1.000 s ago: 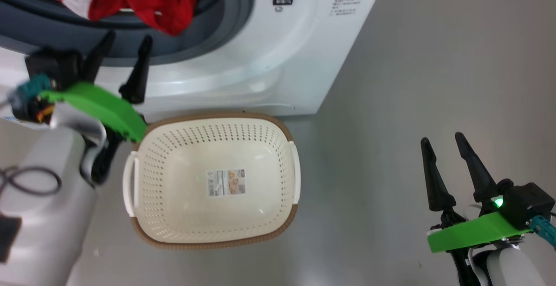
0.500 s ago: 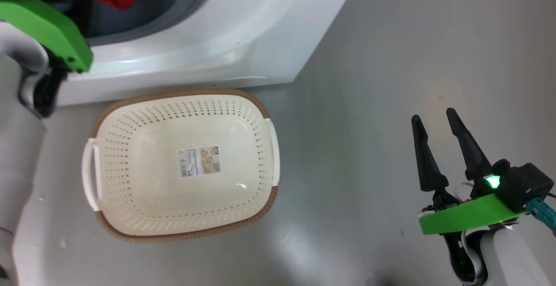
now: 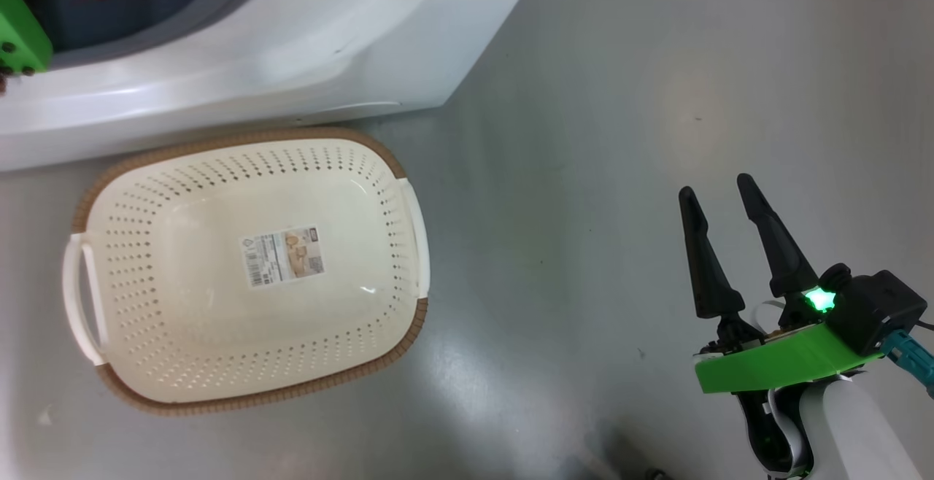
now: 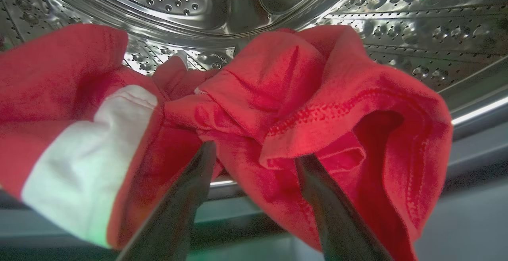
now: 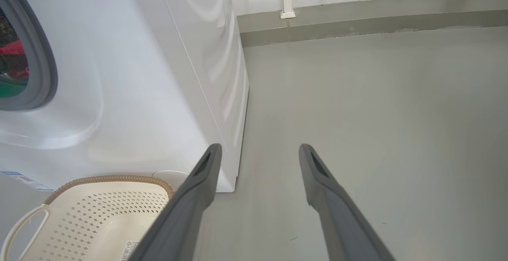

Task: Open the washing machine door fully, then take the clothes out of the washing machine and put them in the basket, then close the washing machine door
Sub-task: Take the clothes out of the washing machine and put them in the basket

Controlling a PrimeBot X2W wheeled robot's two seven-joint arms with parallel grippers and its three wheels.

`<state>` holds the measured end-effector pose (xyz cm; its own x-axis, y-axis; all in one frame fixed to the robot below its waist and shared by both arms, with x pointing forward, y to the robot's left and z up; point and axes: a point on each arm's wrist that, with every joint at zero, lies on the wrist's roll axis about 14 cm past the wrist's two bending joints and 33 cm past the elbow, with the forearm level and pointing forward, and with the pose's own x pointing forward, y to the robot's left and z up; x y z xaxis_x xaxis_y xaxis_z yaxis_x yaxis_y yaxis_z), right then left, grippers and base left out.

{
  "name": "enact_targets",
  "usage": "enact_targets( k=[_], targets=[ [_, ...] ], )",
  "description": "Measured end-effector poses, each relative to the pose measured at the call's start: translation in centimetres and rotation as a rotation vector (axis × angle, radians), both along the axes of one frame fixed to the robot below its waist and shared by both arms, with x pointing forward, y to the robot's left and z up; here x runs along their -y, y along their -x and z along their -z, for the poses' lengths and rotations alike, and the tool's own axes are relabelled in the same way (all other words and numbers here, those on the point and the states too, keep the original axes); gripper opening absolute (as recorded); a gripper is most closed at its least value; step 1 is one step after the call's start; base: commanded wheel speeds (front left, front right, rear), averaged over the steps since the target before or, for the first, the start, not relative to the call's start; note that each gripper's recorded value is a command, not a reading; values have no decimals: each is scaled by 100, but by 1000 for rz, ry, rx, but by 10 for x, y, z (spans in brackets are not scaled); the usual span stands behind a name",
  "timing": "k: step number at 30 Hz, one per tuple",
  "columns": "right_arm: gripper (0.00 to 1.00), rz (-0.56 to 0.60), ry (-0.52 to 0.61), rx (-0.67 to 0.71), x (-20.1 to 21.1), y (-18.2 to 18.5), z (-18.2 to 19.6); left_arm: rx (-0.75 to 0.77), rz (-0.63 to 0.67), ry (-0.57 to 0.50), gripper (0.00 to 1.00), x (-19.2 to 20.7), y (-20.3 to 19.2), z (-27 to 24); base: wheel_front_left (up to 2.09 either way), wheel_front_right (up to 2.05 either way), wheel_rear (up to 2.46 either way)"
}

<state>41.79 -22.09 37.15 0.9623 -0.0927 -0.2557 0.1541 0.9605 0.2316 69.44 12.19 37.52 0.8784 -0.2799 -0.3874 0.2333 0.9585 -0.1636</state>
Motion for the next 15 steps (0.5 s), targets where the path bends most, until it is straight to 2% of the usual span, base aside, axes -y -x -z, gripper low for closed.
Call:
enact_targets(
  k=[8,9,10,11,12,13,15],
  targets=[
    [100,14,7,-18,5,2,6,-16,24,-13,100,8,-7,14,0,0,0],
    [100,13,7,-20,5,2,6,-17,27,-15,97,9,-7,15,0,0,0],
    [100,11,6,-19,4,2,6,-18,28,-14,83,9,-7,15,0,0,0],
    [100,10,6,-17,4,1,6,-18,32,-18,43,9,-7,15,0,0,0],
    [100,8,6,-12,3,0,5,-18,35,-20,18,10,-6,16,0,0,0],
    [100,7,6,-8,3,-1,4,-19,39,-21,0,11,-6,16,0,0,0],
    [100,5,6,-2,3,-3,2,-11,43,-13,0,14,-6,14,0,0,0]
  ],
)
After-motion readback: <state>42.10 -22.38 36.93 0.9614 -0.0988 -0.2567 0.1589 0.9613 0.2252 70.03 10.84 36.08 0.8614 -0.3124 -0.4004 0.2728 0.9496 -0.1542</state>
